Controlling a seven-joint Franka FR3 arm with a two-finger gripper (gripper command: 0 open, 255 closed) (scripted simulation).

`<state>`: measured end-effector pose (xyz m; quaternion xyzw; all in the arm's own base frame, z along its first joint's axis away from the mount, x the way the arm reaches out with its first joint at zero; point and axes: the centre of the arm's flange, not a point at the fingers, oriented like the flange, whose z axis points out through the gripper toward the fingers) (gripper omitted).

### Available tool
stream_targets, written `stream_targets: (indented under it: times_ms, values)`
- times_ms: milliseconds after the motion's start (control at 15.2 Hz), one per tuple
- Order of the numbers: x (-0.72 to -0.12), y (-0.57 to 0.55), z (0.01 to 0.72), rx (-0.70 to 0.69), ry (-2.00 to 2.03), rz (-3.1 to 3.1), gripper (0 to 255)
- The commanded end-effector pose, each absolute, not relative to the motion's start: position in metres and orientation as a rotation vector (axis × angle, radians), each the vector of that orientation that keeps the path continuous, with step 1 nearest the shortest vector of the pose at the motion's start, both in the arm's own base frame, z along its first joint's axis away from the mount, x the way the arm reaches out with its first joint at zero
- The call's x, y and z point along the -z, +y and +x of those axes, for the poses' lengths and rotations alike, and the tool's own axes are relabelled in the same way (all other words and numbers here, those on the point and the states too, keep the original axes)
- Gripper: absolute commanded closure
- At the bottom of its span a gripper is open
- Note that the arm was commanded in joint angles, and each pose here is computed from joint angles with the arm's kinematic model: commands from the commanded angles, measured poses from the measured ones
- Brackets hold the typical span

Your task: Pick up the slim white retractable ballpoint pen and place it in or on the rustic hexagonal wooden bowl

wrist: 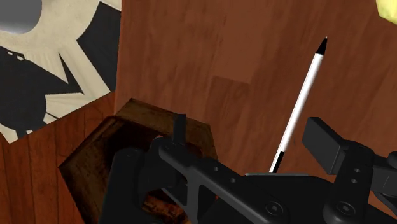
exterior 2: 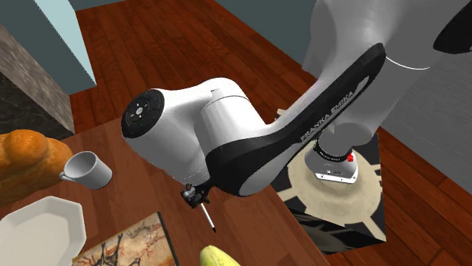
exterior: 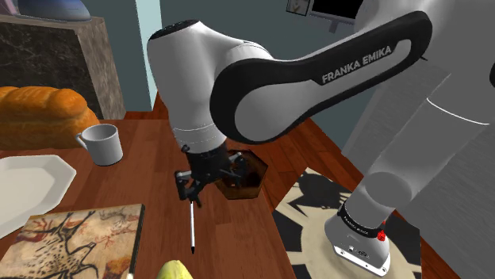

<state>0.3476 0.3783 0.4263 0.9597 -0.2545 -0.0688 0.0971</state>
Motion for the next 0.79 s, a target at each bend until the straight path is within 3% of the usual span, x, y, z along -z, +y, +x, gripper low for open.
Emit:
stream_targets:
  times_ms: [0,726]
  values:
    - [-0.413,0.399,0.361,0.207,-0.825,2.81,0]
    - [-0.345,0.442,0.387,0.219,-0.956,2.734,0]
